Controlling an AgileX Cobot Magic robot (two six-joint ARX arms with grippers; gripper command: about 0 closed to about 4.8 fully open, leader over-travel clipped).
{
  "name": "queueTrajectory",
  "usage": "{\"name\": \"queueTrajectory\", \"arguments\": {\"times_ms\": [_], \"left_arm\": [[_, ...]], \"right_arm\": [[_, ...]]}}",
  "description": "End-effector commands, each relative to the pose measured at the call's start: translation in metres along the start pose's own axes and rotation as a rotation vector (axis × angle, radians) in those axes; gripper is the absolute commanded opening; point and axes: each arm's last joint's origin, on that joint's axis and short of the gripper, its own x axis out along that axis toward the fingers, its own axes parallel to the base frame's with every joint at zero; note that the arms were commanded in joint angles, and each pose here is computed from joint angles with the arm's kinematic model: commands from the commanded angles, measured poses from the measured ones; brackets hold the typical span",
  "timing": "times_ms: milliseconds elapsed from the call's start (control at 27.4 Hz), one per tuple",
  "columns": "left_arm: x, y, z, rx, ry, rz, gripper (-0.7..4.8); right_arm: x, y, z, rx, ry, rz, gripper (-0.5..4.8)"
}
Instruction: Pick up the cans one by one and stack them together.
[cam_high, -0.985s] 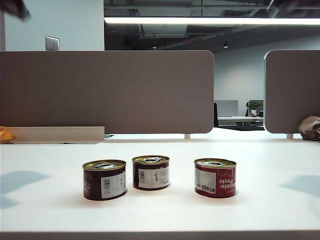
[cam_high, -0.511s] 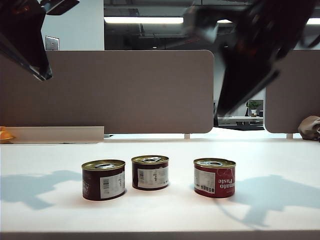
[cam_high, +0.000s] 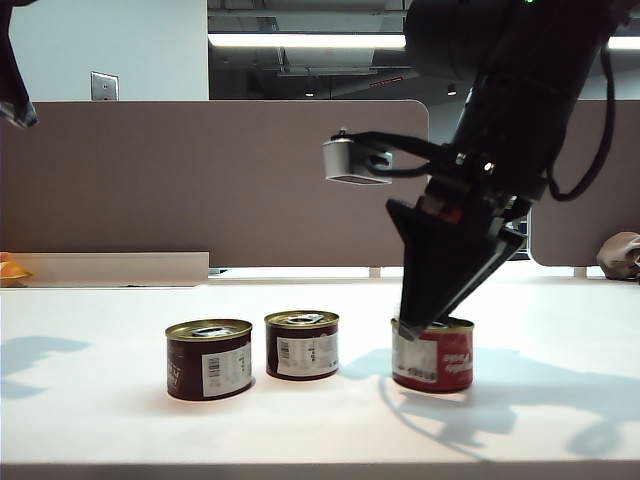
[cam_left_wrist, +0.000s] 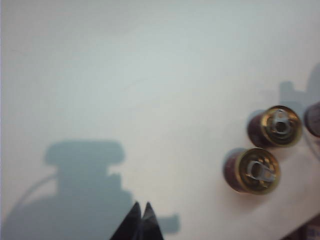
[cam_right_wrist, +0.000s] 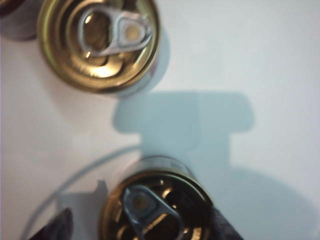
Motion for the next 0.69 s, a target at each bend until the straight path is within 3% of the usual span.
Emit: {"name": "queueTrajectory", "arguments": {"times_ms": [36, 292, 365, 693], "left_arm": [[-0.006, -0.003, 0.001, 0.006, -0.030, -0.016, -0.06], [-0.011, -0.006, -0.001, 0.010, -0.042, -0.024, -0.06], [-0.012, -0.006, -0.001, 0.011, -0.044, -0.023, -0.06], [-0.012, -0.006, 0.000, 0.014, -0.052, -0.022, -0.06]], "right_arm": [[0.009, -0.001, 0.001, 0.003, 0.019, 0.002, 3.51], [0.028, -0.003, -0.003, 0.013, 0.082, 0.017, 3.60], [0.029, -0.004, -0.002, 0.012, 0.088, -0.005, 3.83], [0.026, -0.008, 0.000, 0.014, 0.108, -0.068, 3.81]]}}
